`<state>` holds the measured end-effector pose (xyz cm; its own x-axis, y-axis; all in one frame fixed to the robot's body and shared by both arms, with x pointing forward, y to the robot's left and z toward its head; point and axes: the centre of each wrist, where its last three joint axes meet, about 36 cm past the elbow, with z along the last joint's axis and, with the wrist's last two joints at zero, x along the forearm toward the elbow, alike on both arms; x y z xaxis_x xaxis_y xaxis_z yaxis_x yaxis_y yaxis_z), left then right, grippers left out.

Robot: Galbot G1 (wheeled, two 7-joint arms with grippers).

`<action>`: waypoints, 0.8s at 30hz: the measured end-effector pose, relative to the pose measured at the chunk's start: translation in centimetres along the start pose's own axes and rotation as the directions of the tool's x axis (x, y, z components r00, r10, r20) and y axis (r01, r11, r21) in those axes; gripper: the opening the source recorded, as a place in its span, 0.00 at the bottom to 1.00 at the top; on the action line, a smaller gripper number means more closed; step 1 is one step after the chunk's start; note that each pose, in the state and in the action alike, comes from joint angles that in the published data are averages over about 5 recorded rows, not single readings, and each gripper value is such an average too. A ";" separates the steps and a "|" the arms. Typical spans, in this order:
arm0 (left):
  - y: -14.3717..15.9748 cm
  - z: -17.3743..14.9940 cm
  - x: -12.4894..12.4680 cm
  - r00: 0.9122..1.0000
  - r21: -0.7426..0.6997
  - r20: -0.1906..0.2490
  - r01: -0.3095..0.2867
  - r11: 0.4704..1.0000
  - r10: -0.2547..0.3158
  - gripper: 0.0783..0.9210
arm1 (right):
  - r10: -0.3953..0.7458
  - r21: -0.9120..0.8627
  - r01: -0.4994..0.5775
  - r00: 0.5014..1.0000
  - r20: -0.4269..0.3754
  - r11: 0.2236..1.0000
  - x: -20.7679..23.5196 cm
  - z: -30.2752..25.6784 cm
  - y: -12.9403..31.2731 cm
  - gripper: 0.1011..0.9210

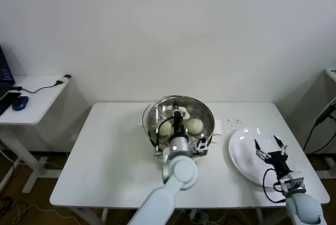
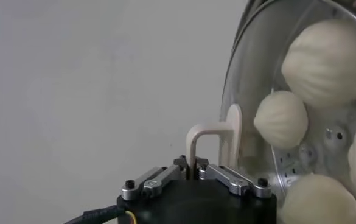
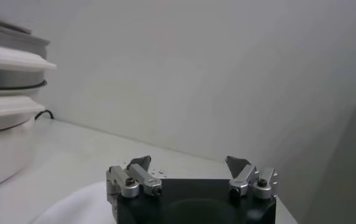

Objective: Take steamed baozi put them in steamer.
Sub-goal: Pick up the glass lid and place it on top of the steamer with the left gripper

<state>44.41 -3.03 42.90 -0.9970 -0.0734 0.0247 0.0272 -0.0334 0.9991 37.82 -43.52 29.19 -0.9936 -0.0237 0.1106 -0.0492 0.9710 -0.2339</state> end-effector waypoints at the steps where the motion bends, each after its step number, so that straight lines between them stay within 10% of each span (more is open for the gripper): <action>1: -0.2 0.0 -0.1 1.000 -0.002 -0.001 -0.001 1.000 0.001 0.08 | 0.000 0.000 0.000 1.000 0.000 1.000 0.0 0.0 0.0 0.88; 24: -0.6 -0.8 -0.3 0.999 0.004 0.032 0.002 1.000 -0.002 0.08 | 0.006 0.004 -0.006 1.000 -0.014 1.000 0.6 1.0 -0.4 0.88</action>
<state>44.74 -3.83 42.29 -0.9989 -0.0413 0.0235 0.0247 -0.0296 0.9993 37.09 -44.18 28.38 -0.9923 -0.0145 0.1230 -0.0437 0.9702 -0.2382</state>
